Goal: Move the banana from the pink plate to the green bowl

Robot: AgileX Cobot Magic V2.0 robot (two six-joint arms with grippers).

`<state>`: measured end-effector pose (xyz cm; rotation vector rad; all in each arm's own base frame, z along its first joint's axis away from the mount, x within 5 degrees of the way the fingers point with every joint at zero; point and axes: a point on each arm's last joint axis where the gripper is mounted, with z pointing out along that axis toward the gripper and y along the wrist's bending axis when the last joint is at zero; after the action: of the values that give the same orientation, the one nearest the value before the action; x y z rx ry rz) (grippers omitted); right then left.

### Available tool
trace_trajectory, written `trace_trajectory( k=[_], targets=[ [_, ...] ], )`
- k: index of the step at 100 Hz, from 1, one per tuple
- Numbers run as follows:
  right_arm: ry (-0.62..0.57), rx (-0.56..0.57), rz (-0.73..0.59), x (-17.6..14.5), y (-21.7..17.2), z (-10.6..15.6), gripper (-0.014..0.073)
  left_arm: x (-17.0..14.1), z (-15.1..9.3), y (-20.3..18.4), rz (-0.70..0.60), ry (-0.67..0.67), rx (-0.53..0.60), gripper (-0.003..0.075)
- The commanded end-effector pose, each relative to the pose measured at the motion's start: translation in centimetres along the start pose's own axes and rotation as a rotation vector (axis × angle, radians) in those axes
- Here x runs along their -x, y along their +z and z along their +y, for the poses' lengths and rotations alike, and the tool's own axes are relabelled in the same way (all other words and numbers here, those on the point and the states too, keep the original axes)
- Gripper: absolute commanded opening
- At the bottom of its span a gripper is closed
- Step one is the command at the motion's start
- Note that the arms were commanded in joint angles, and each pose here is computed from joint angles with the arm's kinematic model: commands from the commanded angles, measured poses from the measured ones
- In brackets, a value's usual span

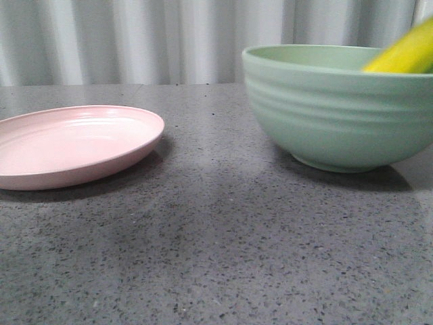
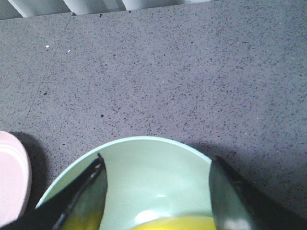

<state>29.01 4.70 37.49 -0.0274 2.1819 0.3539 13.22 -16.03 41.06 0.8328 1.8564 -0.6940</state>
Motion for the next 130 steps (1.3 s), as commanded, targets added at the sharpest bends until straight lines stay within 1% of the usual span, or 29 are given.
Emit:
trace_trajectory(
  k=[1,5,7,12,15,16,17,19,22,24,27,29,34,35,49,53,58,61,62,70,75,84,94,106,113,130],
  targets=[
    [-0.014,0.007,-0.115,1.7,-1.9,0.4,0.0388,1.8,-0.2,-1.5,-0.135,-0.024,-0.005,0.0422],
    [-0.017,0.008,-0.111,1.6,-2.2,0.5,0.0388,1.9,-0.3,-1.9,-0.147,-0.027,-0.006,0.0397],
    [-0.018,0.009,-0.108,1.6,-2.4,0.5,0.0388,1.9,-0.3,-1.8,-0.146,-0.028,-0.007,0.0372],
    [-0.031,0.012,-0.100,1.5,-2.9,0.7,0.0375,2.0,-0.4,-2.4,-0.163,-0.027,-0.008,0.0284],
    [-0.039,0.014,-0.098,1.4,-3.3,0.8,0.0351,2.1,-0.4,-2.9,-0.177,-0.022,-0.007,0.0203],
    [-0.039,0.016,-0.097,1.4,-3.5,0.8,0.0333,2.1,-0.4,-3.0,-0.180,-0.022,-0.007,0.0186],
    [-0.044,0.013,-0.096,1.4,-3.6,0.8,0.0322,2.1,-0.4,-3.2,-0.183,-0.020,-0.006,0.0150],
    [-0.047,0.013,-0.093,1.3,-3.8,0.8,0.0286,2.2,-0.5,-3.6,-0.196,-0.017,-0.006,0.0113],
    [-0.059,0.009,-0.095,1.3,-4.3,0.9,0.0228,2.2,-0.5,-4.0,-0.204,-0.012,-0.004,0.0020],
    [-0.068,0.005,-0.094,1.2,-4.7,0.9,0.0179,2.2,-0.5,-4.4,-0.216,-0.005,-0.002,-0.0018],
    [-0.076,0.003,-0.093,1.1,-5.2,1.0,0.0091,2.2,-0.5,-4.9,-0.227,0.003,0.002,-0.0017],
    [-0.083,0.001,-0.098,1.1,-5.5,1.0,0.0056,2.1,-0.6,-5.4,-0.240,0.007,0.003,-0.0019],
    [-0.091,0.002,-0.107,1.0,-6.5,1.2,-0.0073,1.9,-0.7,-6.4,-0.262,0.013,0.004,-0.0019],
    [-0.094,0.001,-0.114,1.1,-6.8,1.2,-0.0082,1.7,-0.7,-6.5,-0.263,0.014,0.005,-0.0019],
    [-0.114,0.007,-0.191,0.6,-10.0,1.7,-0.0072,-0.1,-0.8,-9.0,-0.331,0.018,0.006,-0.0019],
    [-0.128,0.006,-0.221,0.2,-10.9,1.8,-0.0072,-0.7,-0.8,-9.7,-0.368,0.019,0.008,-0.0019],
    [-0.143,0.002,-0.262,-0.3,-12.0,1.8,-0.0072,-1.8,-0.7,-10.2,-0.403,0.017,0.012,-0.0019],
    [-0.146,-0.003,-0.281,-0.9,-12.4,1.7,-0.0072,-2.2,-0.7,-11.0,-0.449,0.018,0.014,-0.0019],
    [-0.150,-0.006,-0.292,-0.9,-12.6,1.7,-0.0072,-2.5,-0.7,-10.6,-0.440,0.017,0.016,-0.0019],
    [-0.158,-0.015,-0.373,-2.3,-14.0,1.6,-0.0072,-4.5,-0.5,-11.3,-0.500,0.015,0.024,-0.0019],
    [-0.167,-0.027,-0.408,-3.6,-14.6,1.3,-0.0072,-5.5,-0.4,-11.7,-0.538,0.014,0.027,-0.0019],
    [-0.198,-0.054,-0.459,-5.9,-15.7,0.8,-0.0072,-8.0,-0.2,-11.8,-0.545,0.015,0.033,-0.0019],
    [-0.222,-0.079,-0.485,-9.1,-15.8,0.1,-0.0072,-10.8,0.1,-11.6,-0.556,0.013,0.038,-0.0019],
    [-0.225,-0.085,-0.571,-12.5,-16.0,-0.6,-0.0072,-13.4,0.4,-11.3,-0.600,0.011,0.047,-0.0019],
    [-0.225,-0.087,-0.625,-14.4,-16.1,-1.0,-0.0072,-14.6,0.5,-11.3,-0.628,0.011,0.049,-0.0019],
    [-0.240,-0.094,-0.735,-18.5,-16.0,-1.9,-0.0072,-17.4,0.8,-10.8,-0.627,0.010,0.050,-0.0019]
  ],
)
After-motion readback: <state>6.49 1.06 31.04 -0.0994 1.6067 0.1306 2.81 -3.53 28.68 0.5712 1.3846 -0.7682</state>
